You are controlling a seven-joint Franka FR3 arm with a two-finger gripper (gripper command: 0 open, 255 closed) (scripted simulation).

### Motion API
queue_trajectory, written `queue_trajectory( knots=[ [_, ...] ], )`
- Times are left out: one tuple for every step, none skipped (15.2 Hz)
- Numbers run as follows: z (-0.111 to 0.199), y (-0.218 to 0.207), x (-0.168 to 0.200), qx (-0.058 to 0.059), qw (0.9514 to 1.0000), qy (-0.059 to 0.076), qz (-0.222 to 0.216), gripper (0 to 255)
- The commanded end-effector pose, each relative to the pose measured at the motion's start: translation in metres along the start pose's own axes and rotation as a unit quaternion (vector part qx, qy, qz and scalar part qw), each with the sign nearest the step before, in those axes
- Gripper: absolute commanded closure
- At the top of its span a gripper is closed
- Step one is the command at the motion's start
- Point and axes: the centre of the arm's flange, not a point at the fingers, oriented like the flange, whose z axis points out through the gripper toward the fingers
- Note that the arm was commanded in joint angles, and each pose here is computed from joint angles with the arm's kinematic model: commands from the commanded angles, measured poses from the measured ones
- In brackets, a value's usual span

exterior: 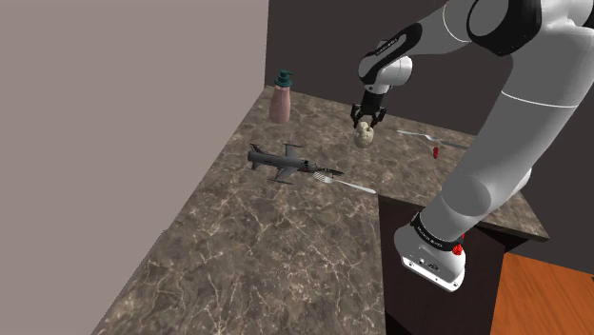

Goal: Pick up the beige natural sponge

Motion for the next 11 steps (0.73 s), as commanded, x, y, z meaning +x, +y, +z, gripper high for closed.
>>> queue_trajectory(
  knots=[
    [0.002, 0.0, -0.001, -0.001, 1.0, -0.002, 0.0, 255],
    [0.002, 0.0, -0.001, -0.001, 1.0, -0.002, 0.0, 255],
    [0.002, -0.001, -0.003, -0.001, 1.0, -0.002, 0.0, 255],
    [-0.003, 0.0, -0.003, -0.001, 1.0, -0.002, 0.0, 255],
    [-0.009, 0.0, -0.004, -0.001, 1.0, -0.002, 0.0, 255],
    [-0.014, 0.0, -0.005, -0.001, 1.0, -0.002, 0.0, 255],
    [-0.019, 0.0, -0.006, -0.001, 1.0, -0.002, 0.0, 255],
    [-0.024, 0.0, -0.006, -0.001, 1.0, -0.002, 0.0, 255],
    [-0.029, 0.0, -0.007, -0.001, 1.0, -0.002, 0.0, 255],
    [-0.035, 0.0, -0.008, -0.001, 1.0, -0.002, 0.0, 255],
    [-0.04, 0.001, -0.008, -0.001, 1.0, -0.002, 0.0, 255]
  ],
)
